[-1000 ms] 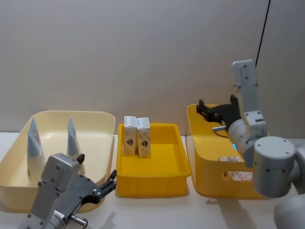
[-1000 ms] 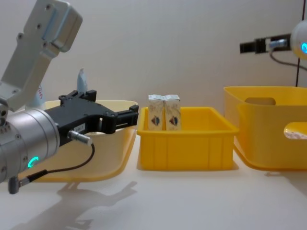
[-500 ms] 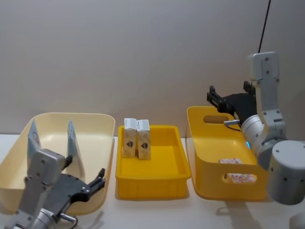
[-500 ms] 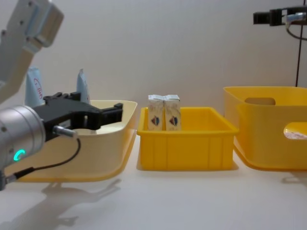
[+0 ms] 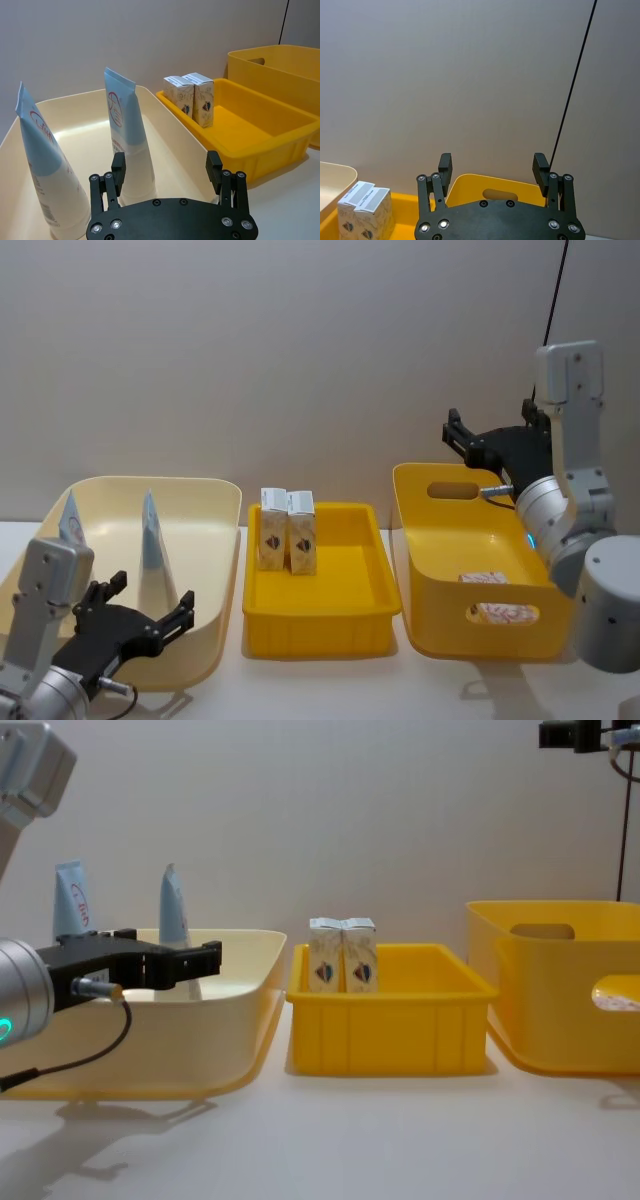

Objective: Bimanual collaborative sorting of washing and personal care products

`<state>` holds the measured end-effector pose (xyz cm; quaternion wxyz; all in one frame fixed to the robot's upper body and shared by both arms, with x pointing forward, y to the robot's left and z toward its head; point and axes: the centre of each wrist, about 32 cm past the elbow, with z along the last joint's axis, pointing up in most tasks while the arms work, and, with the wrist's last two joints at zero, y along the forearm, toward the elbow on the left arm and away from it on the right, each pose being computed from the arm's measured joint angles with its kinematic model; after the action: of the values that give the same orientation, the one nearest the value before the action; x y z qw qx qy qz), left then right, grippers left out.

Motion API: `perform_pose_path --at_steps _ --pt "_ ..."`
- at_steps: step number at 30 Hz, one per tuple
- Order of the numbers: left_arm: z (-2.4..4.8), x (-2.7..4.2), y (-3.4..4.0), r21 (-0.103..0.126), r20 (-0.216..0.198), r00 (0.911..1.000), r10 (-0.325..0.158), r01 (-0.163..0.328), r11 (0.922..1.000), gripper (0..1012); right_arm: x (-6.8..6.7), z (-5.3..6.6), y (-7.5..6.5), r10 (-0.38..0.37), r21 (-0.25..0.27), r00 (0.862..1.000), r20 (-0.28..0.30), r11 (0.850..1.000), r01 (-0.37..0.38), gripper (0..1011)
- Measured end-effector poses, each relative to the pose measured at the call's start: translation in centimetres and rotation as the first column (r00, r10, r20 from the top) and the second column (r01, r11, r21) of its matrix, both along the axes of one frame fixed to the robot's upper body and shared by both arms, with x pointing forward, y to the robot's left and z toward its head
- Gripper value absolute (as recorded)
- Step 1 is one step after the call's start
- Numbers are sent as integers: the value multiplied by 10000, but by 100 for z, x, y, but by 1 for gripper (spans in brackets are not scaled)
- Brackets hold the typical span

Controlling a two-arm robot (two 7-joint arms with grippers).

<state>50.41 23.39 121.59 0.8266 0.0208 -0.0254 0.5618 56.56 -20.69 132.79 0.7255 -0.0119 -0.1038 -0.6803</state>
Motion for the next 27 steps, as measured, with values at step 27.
perform_pose_path --at_steps 27 --pt "105 413 204 106 -415 9985 -368 373 9992 1000 -35 16 -11 2 10 9999 149 10000 -2 1001"
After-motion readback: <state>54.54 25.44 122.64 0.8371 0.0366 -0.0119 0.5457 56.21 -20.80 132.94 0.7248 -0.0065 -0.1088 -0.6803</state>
